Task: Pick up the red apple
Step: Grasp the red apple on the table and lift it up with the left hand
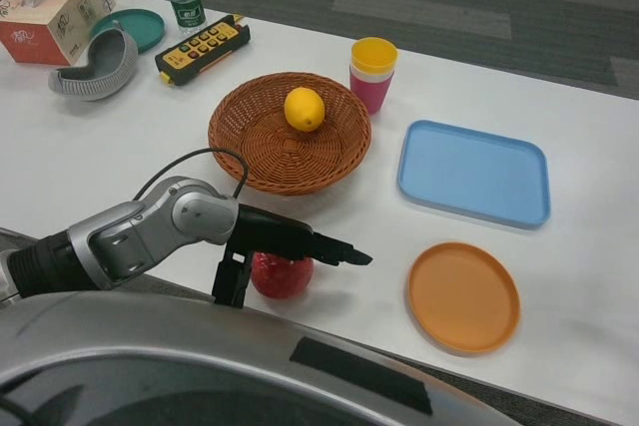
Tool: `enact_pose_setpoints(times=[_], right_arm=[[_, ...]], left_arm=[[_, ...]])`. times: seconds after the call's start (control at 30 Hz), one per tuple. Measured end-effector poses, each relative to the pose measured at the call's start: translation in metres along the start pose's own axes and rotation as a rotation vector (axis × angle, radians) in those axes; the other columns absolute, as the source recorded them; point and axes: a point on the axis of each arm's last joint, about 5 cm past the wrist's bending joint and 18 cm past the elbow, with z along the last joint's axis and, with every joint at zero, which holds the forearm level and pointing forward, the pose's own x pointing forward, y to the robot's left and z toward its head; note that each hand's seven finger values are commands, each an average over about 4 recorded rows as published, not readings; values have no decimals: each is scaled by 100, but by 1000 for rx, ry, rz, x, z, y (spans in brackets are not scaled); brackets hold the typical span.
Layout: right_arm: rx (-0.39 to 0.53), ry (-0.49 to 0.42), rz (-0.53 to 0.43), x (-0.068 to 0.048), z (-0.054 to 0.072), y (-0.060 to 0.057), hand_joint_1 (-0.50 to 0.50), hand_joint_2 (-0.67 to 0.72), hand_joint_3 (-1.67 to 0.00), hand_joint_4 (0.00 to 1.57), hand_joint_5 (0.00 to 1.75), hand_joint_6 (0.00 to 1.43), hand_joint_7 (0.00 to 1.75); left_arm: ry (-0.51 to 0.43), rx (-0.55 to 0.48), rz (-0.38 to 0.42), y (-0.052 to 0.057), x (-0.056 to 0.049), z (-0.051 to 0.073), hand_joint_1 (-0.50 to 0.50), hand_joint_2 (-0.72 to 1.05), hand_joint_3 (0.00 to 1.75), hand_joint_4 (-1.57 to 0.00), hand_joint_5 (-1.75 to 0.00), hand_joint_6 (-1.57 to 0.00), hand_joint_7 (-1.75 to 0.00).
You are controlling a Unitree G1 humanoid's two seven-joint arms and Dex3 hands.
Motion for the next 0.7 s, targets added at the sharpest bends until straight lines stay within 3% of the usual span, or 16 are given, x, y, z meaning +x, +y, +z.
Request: enact_pose_setpoints(times=[0.27, 0.43, 0.63, 0.7], right_arm=[[1, 0, -5, 0, 0, 0, -42, 72, 0, 0, 0, 0, 0], [2, 0, -6, 0, 0, -1, -42, 72, 0, 0, 0, 0, 0], [2, 0, -7, 0, 0, -1, -42, 72, 0, 0, 0, 0, 0], [2, 0, -7, 0, 0, -1, -42, 72, 0, 0, 0, 0, 0]], left_arm=[[15, 52, 27, -3, 8, 2, 50, 56, 0, 0, 0, 0, 0], [12, 64, 49, -8, 11, 3, 50, 80, 0, 0, 0, 0, 0], [-4, 63, 66, -10, 12, 2, 50, 91, 0, 0, 0, 0, 0], [-17, 62, 74, -11, 13, 2, 50, 83, 0, 0, 0, 0, 0]])
